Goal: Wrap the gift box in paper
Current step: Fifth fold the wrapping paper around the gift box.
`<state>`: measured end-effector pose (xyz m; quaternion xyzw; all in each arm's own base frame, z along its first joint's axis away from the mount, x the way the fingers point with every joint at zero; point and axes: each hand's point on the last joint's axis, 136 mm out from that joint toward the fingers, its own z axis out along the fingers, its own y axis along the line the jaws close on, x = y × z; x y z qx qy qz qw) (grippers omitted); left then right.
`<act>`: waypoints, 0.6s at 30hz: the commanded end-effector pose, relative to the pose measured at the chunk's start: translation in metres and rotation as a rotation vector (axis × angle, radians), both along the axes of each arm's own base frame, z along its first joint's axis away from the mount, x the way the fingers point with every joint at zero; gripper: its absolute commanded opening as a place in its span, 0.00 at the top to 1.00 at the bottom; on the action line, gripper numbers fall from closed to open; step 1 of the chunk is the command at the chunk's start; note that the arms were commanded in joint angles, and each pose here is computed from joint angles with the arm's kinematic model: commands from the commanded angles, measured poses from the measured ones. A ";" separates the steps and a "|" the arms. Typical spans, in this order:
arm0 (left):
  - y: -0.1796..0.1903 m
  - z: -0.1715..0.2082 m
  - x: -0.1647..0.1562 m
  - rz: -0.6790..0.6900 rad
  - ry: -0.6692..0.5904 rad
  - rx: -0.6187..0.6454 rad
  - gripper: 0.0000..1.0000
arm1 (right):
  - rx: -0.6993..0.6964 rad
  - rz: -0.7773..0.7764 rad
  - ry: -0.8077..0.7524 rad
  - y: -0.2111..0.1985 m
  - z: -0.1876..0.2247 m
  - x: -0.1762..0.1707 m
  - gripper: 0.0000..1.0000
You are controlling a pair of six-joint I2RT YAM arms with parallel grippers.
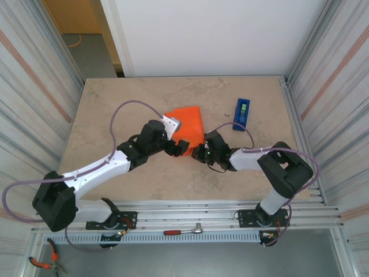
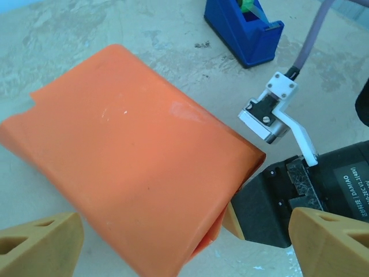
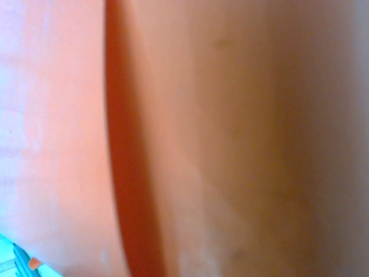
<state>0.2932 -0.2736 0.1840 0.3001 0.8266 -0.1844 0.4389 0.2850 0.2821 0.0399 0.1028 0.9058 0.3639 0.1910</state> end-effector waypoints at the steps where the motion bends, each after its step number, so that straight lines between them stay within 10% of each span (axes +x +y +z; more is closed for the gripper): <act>1: -0.002 -0.014 -0.004 -0.144 -0.040 0.166 0.06 | 0.020 0.025 -0.042 0.007 0.011 0.010 1.00; 18: -0.006 -0.058 0.013 -0.322 -0.238 0.418 0.04 | 0.021 0.021 -0.031 0.007 0.011 0.015 1.00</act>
